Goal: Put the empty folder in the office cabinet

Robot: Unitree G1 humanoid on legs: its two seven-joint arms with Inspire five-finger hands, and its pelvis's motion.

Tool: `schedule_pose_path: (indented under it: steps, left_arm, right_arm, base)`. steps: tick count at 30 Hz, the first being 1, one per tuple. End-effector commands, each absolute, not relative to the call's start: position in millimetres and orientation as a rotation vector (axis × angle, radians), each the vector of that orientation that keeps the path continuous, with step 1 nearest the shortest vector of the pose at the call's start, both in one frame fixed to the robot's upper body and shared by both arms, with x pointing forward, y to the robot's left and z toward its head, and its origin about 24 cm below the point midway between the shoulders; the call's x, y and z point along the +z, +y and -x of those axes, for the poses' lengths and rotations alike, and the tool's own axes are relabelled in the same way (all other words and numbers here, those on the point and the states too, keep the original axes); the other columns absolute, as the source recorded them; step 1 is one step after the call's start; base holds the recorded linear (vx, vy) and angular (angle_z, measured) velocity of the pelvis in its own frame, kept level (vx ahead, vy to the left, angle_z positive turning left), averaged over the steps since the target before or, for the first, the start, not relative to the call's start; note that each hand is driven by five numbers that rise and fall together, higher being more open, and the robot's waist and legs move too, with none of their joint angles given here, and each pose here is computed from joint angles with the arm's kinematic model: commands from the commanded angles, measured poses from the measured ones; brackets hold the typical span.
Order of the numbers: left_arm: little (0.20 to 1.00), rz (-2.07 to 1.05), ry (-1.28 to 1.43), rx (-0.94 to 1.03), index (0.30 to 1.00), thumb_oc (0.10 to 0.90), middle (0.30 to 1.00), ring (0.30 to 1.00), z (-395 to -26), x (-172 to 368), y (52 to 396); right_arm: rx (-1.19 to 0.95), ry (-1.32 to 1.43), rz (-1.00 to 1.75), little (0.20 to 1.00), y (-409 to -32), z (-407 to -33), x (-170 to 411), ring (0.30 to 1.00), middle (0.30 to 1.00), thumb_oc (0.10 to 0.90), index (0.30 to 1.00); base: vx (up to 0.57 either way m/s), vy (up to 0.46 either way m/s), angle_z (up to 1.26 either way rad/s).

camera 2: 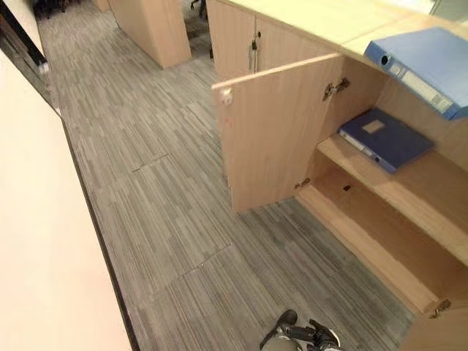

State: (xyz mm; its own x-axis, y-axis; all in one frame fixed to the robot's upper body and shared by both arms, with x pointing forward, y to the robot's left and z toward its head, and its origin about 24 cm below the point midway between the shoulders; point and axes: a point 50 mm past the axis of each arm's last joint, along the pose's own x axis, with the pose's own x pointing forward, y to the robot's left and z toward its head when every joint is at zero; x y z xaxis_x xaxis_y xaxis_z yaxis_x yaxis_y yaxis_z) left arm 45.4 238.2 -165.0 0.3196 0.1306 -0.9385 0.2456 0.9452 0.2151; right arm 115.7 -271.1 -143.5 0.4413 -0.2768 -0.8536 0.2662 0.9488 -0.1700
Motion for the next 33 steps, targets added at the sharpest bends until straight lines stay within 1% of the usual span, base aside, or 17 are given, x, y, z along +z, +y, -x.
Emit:
schedule_pose_path:
  steps: [1,3,4,5,6,11,14,17,19,22,26,28,33]
  left_arm:
    - [0.9,-0.456,1.161,-0.102,0.9,0.8,0.9,0.9,-64,-153,263]
    - [0.9,-0.451,1.149,-0.107,0.9,0.8,0.9,0.9,-63,-153,262]
    - [0.9,-0.457,1.127,-0.102,0.9,0.8,0.9,0.9,-69,-151,262]
    - [0.9,-0.457,1.126,-0.102,0.9,0.8,0.9,0.9,-69,-151,262]
    - [0.9,-0.454,1.1,-0.131,0.9,0.8,0.9,0.9,-72,-151,257]
    - [0.9,-0.47,1.086,-0.186,0.9,0.8,0.9,0.9,-67,-151,250]
    - [0.9,-0.479,1.136,-0.178,0.9,0.8,0.9,0.9,-58,-157,243]
    - [0.9,-0.5,1.156,-0.175,0.9,0.8,0.9,0.9,-60,-160,239]
    - [0.9,-0.515,1.161,-0.184,0.9,0.8,0.9,0.9,-60,-162,236]
    - [0.9,-0.558,1.184,-0.208,0.9,0.8,0.9,0.9,-57,-165,229]
    - [0.9,-0.559,1.197,-0.183,0.9,0.8,0.9,0.9,-56,-165,231]
    - [0.9,-0.57,1.179,-0.151,0.9,0.8,0.9,0.9,-68,-162,237]
    - [0.9,-0.558,1.145,-0.099,0.9,0.8,0.9,0.9,-79,-158,244]
  right_arm:
    - [-0.348,1.014,0.052,0.9,-285,-116,-137,0.9,0.9,0.8,0.9]
    - [-0.336,0.977,0.073,0.9,-286,-127,-132,0.9,0.9,0.8,0.9]
    - [-0.348,0.942,0.069,0.9,-288,-138,-127,0.9,0.9,0.8,0.9]
    - [-0.348,0.941,0.069,0.9,-288,-138,-127,0.9,0.9,0.8,0.9]
    - [-0.334,0.904,0.071,0.9,-286,-148,-123,0.9,0.9,0.8,0.9]
    - [-0.272,0.848,0.102,0.9,-277,-161,-119,0.9,0.9,0.8,0.9]
    - [-0.158,0.899,0.183,0.9,-259,-153,-128,0.9,0.9,0.8,0.9]
    - [-0.093,0.92,0.234,0.9,-249,-150,-133,0.9,0.9,0.8,0.9]
    - [-0.078,0.929,0.251,0.9,-246,-148,-134,0.9,0.9,0.8,0.9]
    - [-0.059,0.99,0.256,0.9,-237,-133,-144,0.9,0.9,0.8,0.9]
    - [-0.035,1.035,0.252,0.9,-232,-122,-149,0.9,0.9,0.8,0.9]
    - [-0.026,1.05,0.249,0.9,-227,-121,-151,0.9,0.9,0.8,0.9]
    - [-0.056,1.062,0.193,0.9,-223,-119,-153,0.9,0.9,0.8,0.9]
  base:
    - [0.17,-0.306,-0.52]
    - [0.15,-0.292,-0.56]
    - [0.08,-0.211,-0.76]
    - [0.15,-0.181,-0.95]
    - [0.18,-0.076,-0.89]
    - [0.23,-0.018,-0.81]
    - [0.45,0.048,-0.98]
    - [0.26,-0.006,-1.37]
    - [0.33,-0.028,-1.77]
    - [0.39,0.021,-1.2]
    - [0.33,0.082,-1.28]
    - [0.38,0.112,-1.24]
    - [0.27,0.151,-0.7]
